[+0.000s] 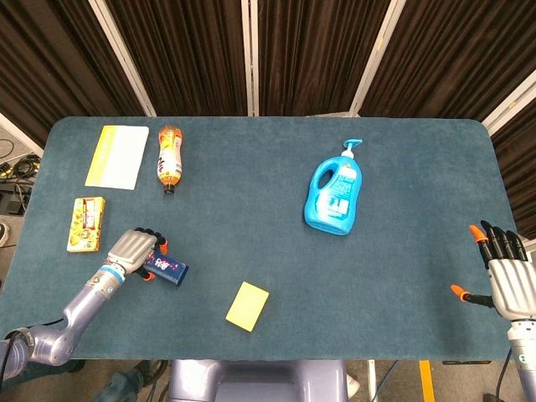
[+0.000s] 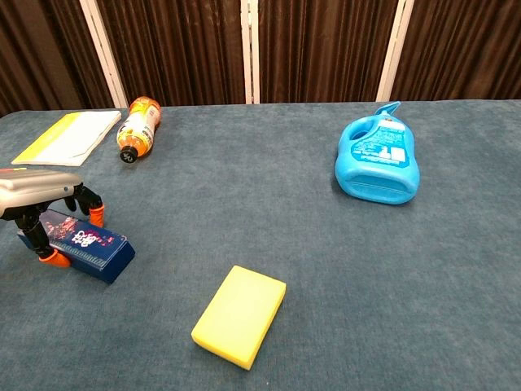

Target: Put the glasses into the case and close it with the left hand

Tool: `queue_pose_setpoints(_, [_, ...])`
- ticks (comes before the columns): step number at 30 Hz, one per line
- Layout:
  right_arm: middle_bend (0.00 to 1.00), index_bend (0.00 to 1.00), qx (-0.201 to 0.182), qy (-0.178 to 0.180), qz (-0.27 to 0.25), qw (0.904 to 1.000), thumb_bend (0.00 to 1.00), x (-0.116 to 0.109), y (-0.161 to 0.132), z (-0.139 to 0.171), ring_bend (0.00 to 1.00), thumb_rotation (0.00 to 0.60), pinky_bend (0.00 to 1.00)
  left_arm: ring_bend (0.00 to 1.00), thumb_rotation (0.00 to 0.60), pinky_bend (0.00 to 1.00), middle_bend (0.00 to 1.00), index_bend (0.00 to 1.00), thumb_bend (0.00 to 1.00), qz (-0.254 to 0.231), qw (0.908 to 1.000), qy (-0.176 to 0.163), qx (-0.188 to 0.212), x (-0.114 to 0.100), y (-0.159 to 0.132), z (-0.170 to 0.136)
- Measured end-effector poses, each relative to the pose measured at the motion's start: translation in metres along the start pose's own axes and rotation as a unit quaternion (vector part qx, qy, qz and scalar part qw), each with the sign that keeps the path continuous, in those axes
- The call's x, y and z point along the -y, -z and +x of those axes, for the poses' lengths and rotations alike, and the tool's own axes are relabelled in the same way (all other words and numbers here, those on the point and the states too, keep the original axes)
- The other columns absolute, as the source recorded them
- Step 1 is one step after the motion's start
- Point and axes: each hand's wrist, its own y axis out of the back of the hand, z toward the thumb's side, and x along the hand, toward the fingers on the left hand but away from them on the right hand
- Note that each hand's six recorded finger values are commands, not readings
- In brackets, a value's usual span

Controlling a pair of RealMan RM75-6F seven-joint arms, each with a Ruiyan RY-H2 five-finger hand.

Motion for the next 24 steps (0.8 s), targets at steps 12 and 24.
queue_pose_setpoints(12, [0.0, 0.0, -0.001, 0.0, 0.001, 1.0, 0.0, 0.0, -0.001, 0.0, 0.0, 0.6, 0.0, 0.31, 0.6, 0.29, 0.39, 0.54, 0.26, -0.009, 0.9997, -0.018, -0.012, -0.01, -0.001, 0.003])
queue_pose_setpoints(24, [0.0, 0.0, -0.003, 0.002, -0.001, 1.0, 0.0, -0.002, -0.001, 0.001, 0.0, 0.6, 0.0, 0.0, 0.6, 0.0, 0.0, 0.0, 0.0, -0.044, 0.9988, -0.021, -0.008, -0.016, -0.001, -0.004])
